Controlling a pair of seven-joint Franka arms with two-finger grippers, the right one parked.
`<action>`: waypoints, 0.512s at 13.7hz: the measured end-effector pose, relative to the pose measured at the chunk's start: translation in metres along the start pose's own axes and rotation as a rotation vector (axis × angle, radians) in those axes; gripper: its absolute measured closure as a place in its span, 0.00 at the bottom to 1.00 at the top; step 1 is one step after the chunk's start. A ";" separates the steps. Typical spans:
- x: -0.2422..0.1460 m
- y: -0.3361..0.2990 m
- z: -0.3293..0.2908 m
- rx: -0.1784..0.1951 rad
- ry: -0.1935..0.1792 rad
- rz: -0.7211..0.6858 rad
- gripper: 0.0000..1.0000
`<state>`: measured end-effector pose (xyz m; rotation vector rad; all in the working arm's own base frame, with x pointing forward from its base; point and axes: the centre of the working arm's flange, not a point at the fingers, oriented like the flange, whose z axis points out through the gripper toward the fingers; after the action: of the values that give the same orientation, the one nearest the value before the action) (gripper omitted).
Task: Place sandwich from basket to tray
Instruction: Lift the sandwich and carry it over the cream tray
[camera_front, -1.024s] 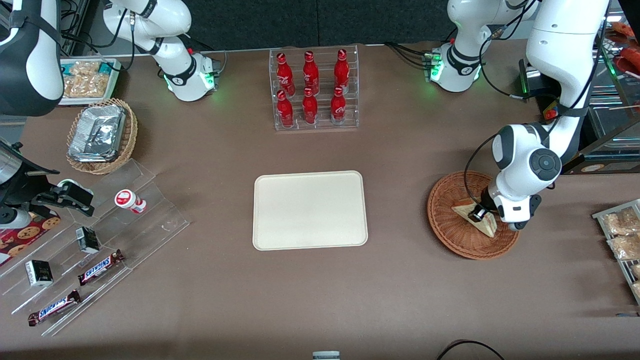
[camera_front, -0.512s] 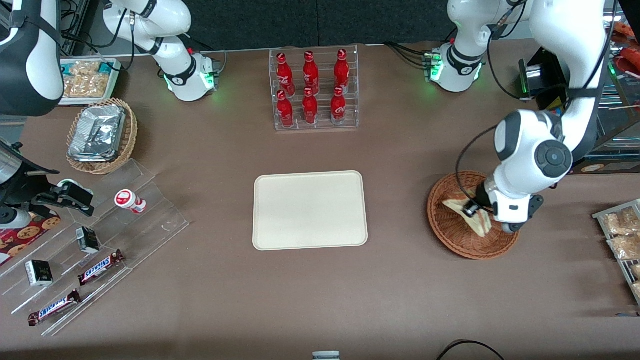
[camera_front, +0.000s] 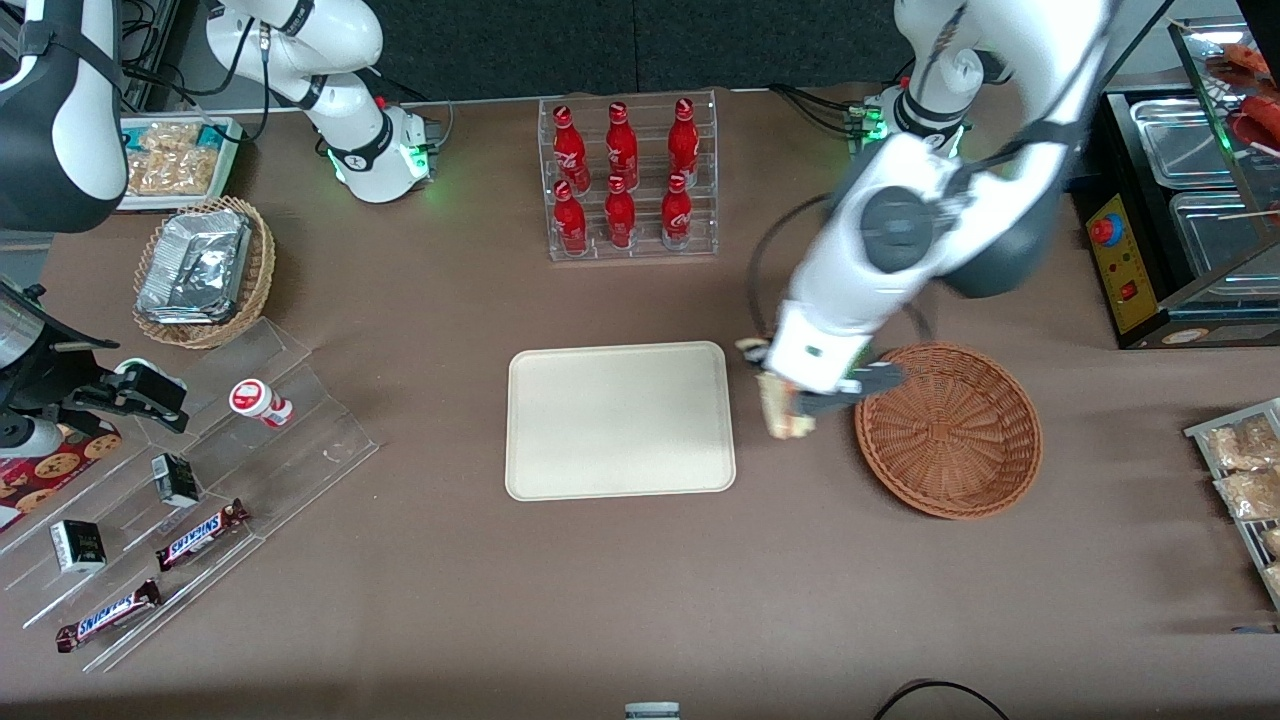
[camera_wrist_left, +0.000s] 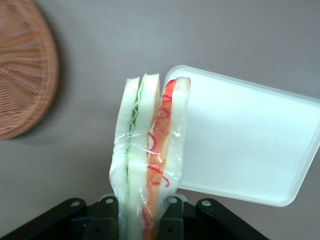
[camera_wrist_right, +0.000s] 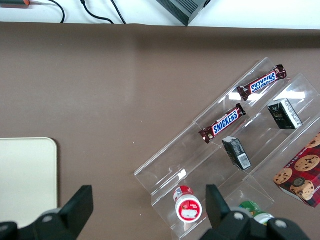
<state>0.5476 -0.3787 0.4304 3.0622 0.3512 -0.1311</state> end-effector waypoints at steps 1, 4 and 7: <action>-0.012 0.028 0.016 0.006 -0.004 0.051 0.83; -0.033 0.094 0.066 -0.003 -0.039 0.140 0.83; -0.045 0.131 0.117 0.006 -0.035 0.163 0.83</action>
<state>0.5249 -0.5234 0.3237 3.0739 0.0987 -0.1777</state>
